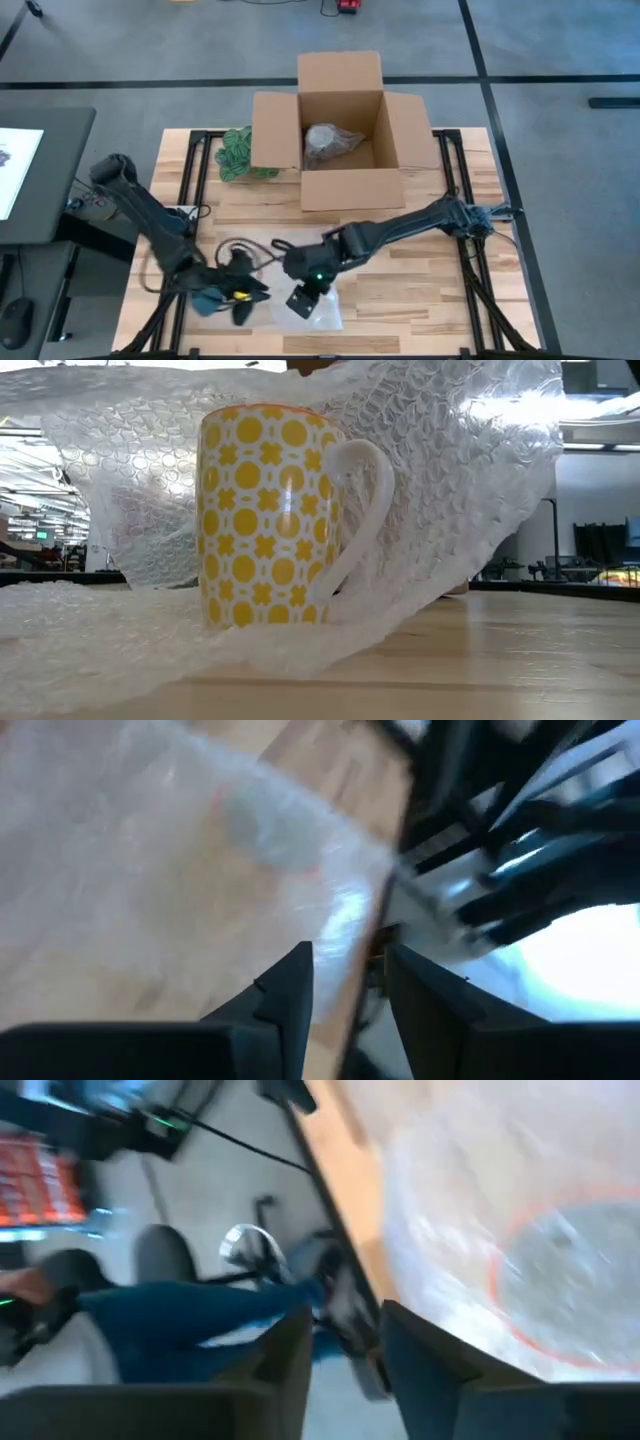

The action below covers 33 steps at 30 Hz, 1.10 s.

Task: Wrap mug
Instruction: Wrap the yellow mug with bubble wrap

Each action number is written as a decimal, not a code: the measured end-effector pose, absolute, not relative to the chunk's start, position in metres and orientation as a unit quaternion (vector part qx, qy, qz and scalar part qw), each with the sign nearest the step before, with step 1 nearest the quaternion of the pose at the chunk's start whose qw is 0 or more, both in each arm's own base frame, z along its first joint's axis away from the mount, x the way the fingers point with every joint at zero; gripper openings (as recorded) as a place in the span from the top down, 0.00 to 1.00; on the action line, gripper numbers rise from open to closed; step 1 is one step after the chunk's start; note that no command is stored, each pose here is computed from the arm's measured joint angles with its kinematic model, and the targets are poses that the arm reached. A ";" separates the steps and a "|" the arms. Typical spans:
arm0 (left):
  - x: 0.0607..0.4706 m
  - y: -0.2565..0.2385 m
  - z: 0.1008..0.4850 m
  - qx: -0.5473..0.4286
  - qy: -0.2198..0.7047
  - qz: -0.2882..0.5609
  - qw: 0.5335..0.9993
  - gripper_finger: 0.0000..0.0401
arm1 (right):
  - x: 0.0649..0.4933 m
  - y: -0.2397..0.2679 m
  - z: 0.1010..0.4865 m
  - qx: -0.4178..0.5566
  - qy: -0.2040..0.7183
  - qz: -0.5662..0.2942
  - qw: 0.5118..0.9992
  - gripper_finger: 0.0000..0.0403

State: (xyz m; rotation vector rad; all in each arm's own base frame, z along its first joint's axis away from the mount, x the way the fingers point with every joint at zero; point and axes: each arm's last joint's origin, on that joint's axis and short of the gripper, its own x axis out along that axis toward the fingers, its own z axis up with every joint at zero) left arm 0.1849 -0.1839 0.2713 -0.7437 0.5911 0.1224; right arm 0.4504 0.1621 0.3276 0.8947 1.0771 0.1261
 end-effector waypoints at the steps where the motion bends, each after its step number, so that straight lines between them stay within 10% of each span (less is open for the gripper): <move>1: 0.192 -0.183 0.263 -0.348 0.304 0.066 0.884 0.76 | 0.451 0.165 0.321 0.408 0.508 0.050 0.757 0.77; 14: 0.242 -0.174 0.190 -0.257 0.421 0.140 0.858 0.86 | 0.451 0.159 0.291 0.377 0.537 -0.078 0.751 0.99; 33: 0.229 -0.165 0.179 -0.182 0.494 0.170 0.833 0.86 | 0.474 0.164 0.215 0.338 0.588 -0.129 0.723 1.00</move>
